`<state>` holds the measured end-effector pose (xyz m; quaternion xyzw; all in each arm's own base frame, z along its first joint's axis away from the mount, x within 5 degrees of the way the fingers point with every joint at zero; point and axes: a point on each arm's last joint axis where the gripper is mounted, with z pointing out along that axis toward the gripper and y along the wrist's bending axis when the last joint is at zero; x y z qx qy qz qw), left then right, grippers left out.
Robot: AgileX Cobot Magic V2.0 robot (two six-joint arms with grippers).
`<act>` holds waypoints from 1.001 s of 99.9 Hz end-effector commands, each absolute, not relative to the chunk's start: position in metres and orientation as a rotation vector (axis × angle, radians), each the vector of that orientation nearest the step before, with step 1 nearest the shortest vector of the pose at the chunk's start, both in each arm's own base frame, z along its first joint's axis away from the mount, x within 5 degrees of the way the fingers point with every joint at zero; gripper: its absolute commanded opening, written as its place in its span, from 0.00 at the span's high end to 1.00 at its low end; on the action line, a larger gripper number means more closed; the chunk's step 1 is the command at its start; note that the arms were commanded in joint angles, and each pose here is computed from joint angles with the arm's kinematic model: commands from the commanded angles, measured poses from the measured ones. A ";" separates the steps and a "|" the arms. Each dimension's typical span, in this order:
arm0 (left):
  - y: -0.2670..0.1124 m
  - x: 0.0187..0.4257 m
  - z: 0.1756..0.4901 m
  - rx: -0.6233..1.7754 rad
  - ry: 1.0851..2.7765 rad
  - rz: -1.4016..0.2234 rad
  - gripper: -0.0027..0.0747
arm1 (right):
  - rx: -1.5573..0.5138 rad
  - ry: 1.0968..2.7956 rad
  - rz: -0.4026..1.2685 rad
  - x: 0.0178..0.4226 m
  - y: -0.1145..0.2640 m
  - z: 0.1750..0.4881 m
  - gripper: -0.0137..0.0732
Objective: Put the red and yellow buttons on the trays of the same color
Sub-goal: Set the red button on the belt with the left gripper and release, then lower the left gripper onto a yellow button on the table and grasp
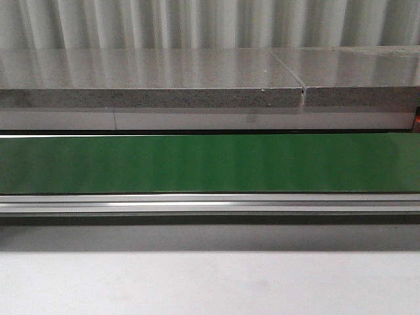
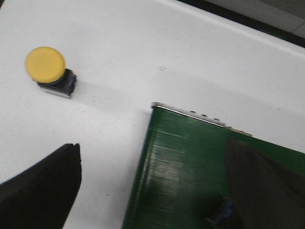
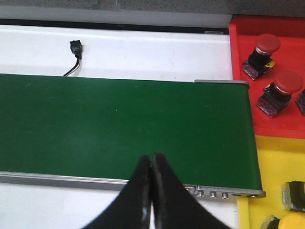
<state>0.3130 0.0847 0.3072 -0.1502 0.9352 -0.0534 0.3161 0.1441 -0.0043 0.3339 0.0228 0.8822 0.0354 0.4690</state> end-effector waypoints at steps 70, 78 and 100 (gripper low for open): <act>0.163 0.385 0.257 -0.611 2.400 -0.100 0.21 | 0.048 2.074 0.076 0.145 -0.004 0.348 0.92; 0.168 0.394 0.251 -0.618 2.403 -0.105 0.21 | 0.048 2.074 0.076 0.145 -0.004 0.348 0.92; 0.176 0.410 0.233 -0.641 2.429 -0.111 0.21 | 0.048 2.074 0.076 0.145 -0.004 0.348 0.92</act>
